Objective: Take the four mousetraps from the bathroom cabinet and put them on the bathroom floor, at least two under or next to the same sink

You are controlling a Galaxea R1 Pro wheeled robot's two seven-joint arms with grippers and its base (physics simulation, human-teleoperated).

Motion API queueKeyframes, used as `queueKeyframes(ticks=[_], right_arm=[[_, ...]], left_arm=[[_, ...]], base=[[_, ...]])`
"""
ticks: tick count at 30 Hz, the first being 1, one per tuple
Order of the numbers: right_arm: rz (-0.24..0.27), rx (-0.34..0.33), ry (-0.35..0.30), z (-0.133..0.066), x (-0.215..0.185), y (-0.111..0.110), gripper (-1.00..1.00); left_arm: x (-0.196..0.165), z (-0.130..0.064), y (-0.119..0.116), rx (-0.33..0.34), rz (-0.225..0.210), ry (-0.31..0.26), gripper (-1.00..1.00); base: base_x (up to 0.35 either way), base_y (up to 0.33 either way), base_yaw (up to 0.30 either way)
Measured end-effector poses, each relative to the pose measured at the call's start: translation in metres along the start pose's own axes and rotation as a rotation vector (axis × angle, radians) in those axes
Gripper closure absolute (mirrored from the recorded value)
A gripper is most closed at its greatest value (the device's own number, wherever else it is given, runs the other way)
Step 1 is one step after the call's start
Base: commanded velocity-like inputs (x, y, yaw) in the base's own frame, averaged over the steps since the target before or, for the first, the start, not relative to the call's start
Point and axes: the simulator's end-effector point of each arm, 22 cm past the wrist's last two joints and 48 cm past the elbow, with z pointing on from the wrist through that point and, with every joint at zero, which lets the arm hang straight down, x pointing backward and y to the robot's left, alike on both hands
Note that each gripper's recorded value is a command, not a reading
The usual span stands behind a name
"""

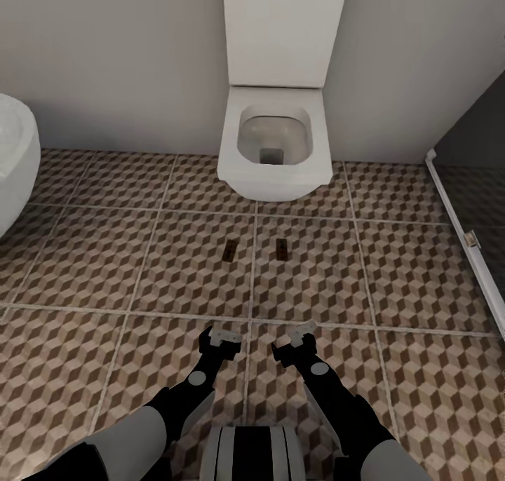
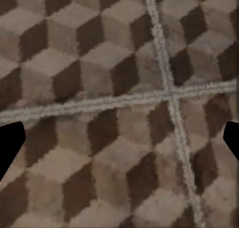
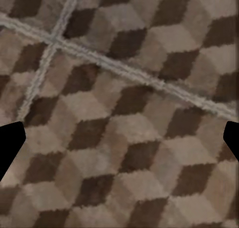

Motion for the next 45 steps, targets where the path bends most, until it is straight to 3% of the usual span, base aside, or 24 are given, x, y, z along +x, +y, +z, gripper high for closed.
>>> queueKeyframes(ticks=[45], right_arm=[[0.001, -0.003, -0.025, -0.078, -0.068, -0.003, -1.00]], left_arm=[[-0.075, -0.065, -0.001, 0.000, 0.000, 0.004, -1.00]], base=[[0.000, 0.000, 0.000]])
